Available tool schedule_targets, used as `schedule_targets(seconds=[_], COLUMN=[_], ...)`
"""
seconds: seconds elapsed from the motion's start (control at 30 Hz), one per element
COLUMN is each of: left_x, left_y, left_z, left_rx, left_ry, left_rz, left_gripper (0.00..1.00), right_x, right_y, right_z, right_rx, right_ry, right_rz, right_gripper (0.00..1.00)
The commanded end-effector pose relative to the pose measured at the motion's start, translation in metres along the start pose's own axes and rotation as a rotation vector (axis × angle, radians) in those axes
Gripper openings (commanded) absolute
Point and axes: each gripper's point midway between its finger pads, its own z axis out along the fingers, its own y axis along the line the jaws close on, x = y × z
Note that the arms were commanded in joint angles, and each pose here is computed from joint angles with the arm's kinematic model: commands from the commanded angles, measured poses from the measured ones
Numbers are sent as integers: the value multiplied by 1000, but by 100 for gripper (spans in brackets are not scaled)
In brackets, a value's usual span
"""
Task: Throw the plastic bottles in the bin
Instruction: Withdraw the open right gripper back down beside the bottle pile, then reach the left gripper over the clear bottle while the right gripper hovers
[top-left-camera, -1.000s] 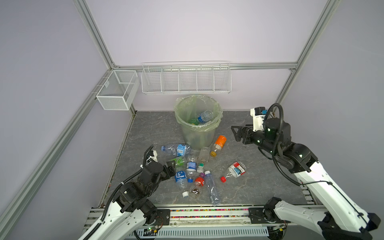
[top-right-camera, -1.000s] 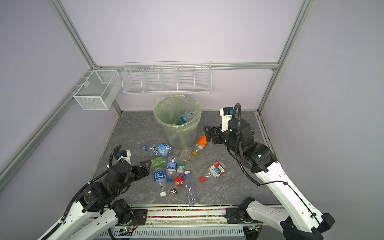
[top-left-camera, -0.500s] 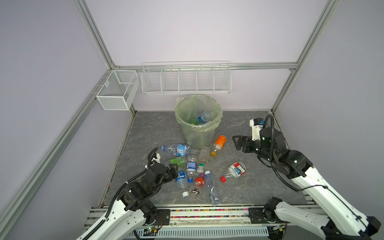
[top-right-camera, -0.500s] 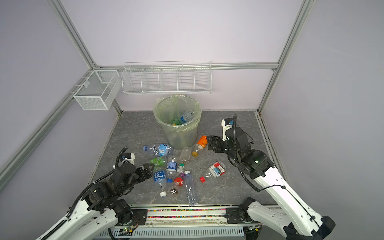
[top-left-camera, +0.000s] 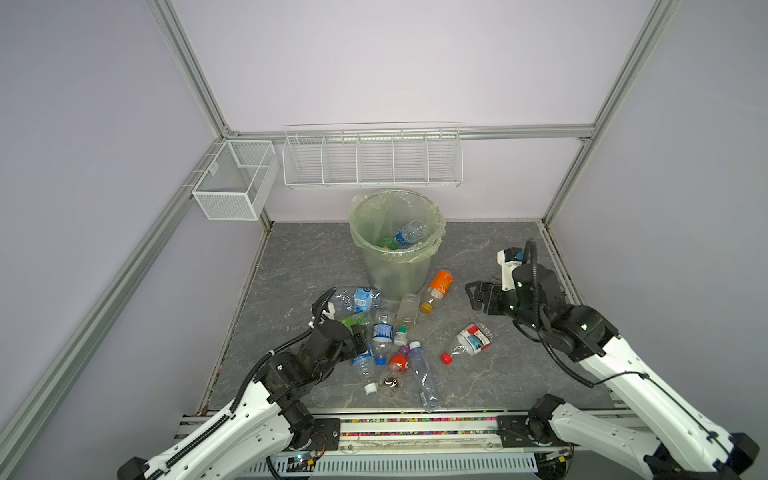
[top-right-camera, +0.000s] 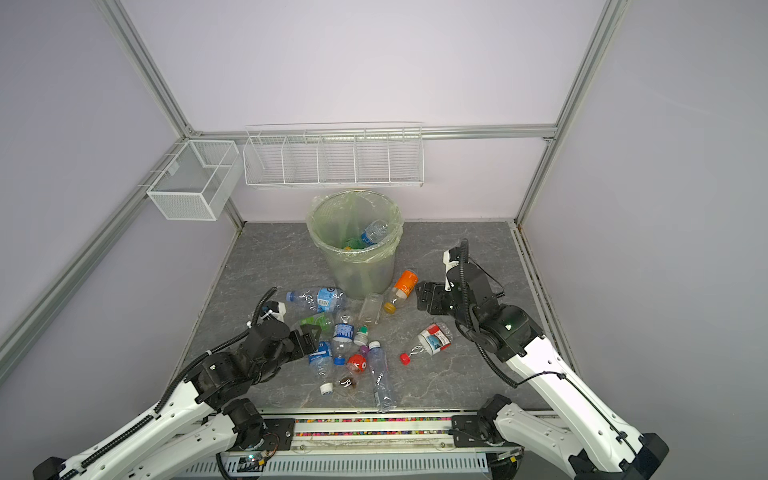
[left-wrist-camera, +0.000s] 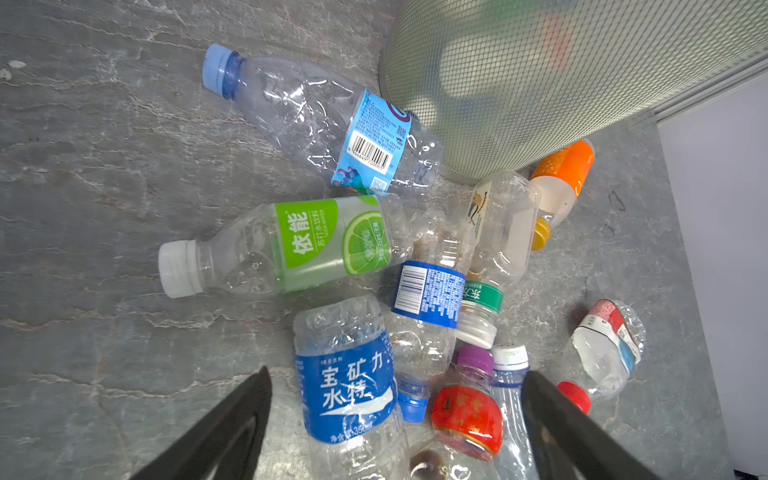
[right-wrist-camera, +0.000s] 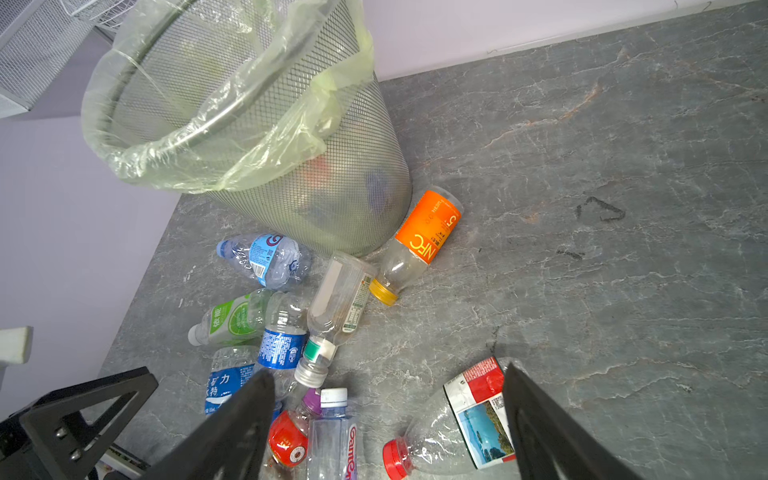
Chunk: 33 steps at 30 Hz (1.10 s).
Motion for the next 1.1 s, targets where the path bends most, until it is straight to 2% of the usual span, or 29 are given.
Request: schedule_targets(seconds=[0.0, 0.4, 1.07], left_x=[-13, -11, -9], left_y=[-21, -59, -126], left_z=[-3, 17, 69], left_rx=[57, 98, 88], left_ry=[-26, 13, 95], left_rz=[5, 64, 283], left_gripper=[92, 92, 92], right_x=[5, 13, 18], right_y=[-5, -9, -24], right_z=[-4, -5, -28], right_rx=[7, 10, 34], right_ry=[1, 12, -11], right_rz=[24, 37, 42], right_gripper=[88, 88, 88])
